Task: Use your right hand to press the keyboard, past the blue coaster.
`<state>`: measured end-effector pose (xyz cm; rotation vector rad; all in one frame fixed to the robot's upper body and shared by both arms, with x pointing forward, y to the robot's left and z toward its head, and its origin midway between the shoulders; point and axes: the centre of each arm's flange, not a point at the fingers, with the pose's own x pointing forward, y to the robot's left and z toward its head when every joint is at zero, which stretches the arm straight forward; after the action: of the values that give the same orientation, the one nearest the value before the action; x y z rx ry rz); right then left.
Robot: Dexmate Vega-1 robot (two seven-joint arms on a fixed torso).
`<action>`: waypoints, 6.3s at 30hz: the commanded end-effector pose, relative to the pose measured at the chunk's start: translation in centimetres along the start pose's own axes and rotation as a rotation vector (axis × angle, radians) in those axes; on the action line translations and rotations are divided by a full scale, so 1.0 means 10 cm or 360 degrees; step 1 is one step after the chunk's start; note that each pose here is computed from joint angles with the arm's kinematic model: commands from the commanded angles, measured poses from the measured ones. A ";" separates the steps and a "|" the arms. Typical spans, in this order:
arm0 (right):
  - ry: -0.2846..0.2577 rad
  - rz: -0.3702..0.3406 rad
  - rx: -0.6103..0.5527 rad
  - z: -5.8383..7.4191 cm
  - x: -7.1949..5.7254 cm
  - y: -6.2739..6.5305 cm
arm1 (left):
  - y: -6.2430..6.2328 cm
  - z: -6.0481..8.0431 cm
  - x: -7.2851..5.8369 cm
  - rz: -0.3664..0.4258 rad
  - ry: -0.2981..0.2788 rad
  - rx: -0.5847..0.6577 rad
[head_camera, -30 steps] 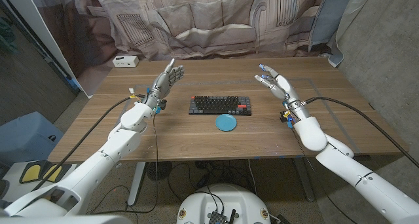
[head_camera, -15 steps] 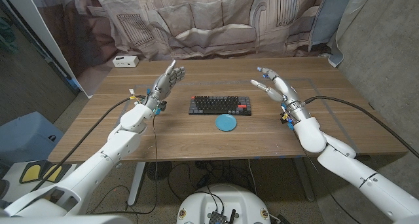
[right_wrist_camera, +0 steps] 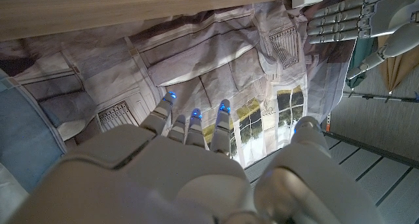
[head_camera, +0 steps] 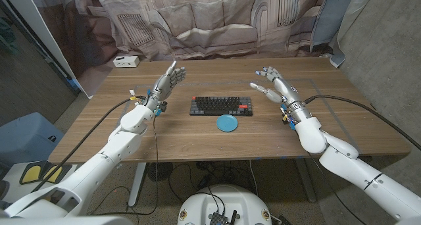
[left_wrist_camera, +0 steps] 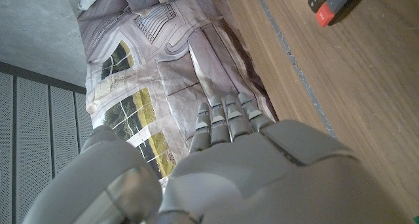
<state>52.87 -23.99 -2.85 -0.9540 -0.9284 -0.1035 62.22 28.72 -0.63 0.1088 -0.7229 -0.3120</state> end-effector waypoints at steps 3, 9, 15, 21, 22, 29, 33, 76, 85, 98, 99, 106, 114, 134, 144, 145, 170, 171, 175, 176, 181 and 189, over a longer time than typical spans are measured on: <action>-0.0003 0.0042 -0.0132 0.10 0.03 -0.02 | -0.01 -0.05 0.01 0.0010 0.0021 -0.0015; 0.0001 0.0079 -0.0156 0.12 0.05 -0.03 | -0.04 -0.07 0.02 0.0005 0.0017 -0.0020; 0.0019 0.0133 -0.0218 0.15 0.07 -0.03 | -0.06 -0.09 0.02 0.0000 0.0013 -0.0034; 0.0013 0.0163 -0.0301 0.19 0.07 -0.02 | -0.08 -0.09 0.03 -0.0005 0.0008 -0.0036; 0.0014 0.0166 -0.0313 0.20 0.06 -0.01 | -0.08 -0.09 0.03 -0.0005 0.0008 -0.0036; 0.0040 0.0236 -0.0405 0.21 0.08 0.03 | -0.08 -0.08 0.02 -0.0006 0.0010 -0.0039; 0.0047 0.0257 -0.0437 0.23 0.08 0.06 | -0.08 -0.09 0.01 -0.0003 0.0004 -0.0047; 0.0189 0.0538 -0.0504 0.26 0.17 0.34 | -0.10 -0.04 0.05 -0.0010 0.0023 -0.0041; 0.0174 0.0573 -0.0492 0.27 0.20 0.38 | -0.10 -0.03 0.04 -0.0011 0.0041 -0.0038; 0.0244 0.0677 -0.0512 0.33 0.27 0.44 | -0.10 -0.06 0.00 -0.0008 0.0047 -0.0047; 0.0250 0.0686 -0.0511 0.32 0.27 0.44 | -0.10 -0.06 0.00 -0.0010 0.0045 -0.0048; 0.0258 0.0735 -0.0415 0.28 0.29 0.49 | -0.08 -0.04 -0.04 0.0008 0.0051 -0.0004; 0.0276 0.0750 -0.0512 0.30 0.32 0.53 | -0.06 -0.02 -0.06 0.0026 0.0026 -0.0022; 0.0335 0.0839 -0.0536 0.24 0.34 0.65 | -0.05 0.03 -0.03 0.0010 0.0014 -0.0018; 0.0370 0.0850 -0.0555 0.18 0.33 0.66 | -0.09 0.04 0.00 -0.0002 0.0011 -0.0010; 0.0371 0.0849 -0.0556 0.17 0.33 0.66 | -0.09 0.04 0.00 -0.0002 0.0013 -0.0012; 0.0379 0.0876 -0.0623 0.11 0.39 0.75 | -0.08 0.01 0.03 0.0009 0.0016 -0.0017; 0.0382 0.0877 -0.0624 0.11 0.39 0.75 | -0.08 0.02 0.04 0.0008 0.0013 -0.0019; 0.0394 0.0877 -0.0631 0.10 0.40 0.75 | -0.08 0.01 0.05 0.0004 0.0011 -0.0019; 0.0396 0.0876 -0.0633 0.10 0.40 0.75 | -0.08 0.01 0.06 0.0002 0.0012 -0.0020; 0.0392 0.0877 -0.0629 0.10 0.40 0.76 | -0.08 0.00 0.07 0.0003 0.0022 -0.0024; 0.0391 0.0881 -0.0637 0.10 0.39 0.79 | -0.07 -0.03 0.07 0.0009 0.0036 -0.0029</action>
<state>58.11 -17.47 -4.69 -1.4959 -0.3990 0.0654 62.46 27.77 -0.39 0.0965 -0.7074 -0.3133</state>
